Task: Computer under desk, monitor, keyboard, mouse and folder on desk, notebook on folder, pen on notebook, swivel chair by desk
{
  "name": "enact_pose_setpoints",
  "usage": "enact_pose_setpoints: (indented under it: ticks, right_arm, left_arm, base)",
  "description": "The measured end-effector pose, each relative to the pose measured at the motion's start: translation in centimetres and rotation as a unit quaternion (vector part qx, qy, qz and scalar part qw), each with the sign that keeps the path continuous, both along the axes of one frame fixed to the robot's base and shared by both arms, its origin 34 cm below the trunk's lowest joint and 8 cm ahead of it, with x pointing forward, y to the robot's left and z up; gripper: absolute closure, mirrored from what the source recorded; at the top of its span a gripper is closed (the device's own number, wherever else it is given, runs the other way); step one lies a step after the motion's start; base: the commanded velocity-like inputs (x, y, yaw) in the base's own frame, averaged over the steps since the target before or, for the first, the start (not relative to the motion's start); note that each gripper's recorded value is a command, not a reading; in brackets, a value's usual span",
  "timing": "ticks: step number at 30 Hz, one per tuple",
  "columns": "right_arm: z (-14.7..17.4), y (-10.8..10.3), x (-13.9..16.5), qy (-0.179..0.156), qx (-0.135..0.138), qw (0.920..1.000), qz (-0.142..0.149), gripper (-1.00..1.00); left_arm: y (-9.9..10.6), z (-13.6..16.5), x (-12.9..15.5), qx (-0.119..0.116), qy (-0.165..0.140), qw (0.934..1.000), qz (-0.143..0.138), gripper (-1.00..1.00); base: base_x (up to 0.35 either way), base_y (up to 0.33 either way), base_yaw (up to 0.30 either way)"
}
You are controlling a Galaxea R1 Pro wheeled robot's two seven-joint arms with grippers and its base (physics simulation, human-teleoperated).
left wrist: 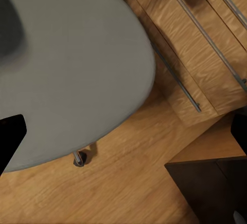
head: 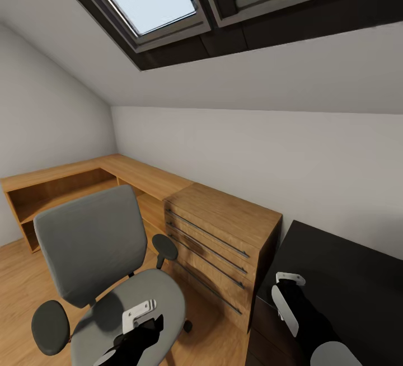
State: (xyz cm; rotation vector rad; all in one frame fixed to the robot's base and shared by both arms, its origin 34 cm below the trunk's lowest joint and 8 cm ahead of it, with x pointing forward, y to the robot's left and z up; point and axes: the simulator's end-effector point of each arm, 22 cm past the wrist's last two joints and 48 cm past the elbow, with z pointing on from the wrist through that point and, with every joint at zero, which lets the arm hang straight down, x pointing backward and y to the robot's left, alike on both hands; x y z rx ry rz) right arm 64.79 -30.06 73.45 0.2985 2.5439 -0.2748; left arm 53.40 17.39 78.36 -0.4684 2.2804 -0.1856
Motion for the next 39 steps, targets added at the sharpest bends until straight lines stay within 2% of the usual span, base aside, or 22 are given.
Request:
enact_pose_setpoints:
  ticks: [28,39]
  right_arm:
    - [0.0,-0.02,0.0,0.0,0.001,1.0,0.0,1.0]
    - [-0.17,0.55,0.1,-0.001,0.014,0.9999,0.007,1.0]
  left_arm:
    - [0.06,-0.01,0.01,0.0,0.0,1.0,0.001,-1.0]
    - [0.14,0.01,0.04,0.0,0.0,1.0,0.002,-1.0]
  base:
    - [0.0,0.0,0.0]
    - [0.0,0.0,0.0]
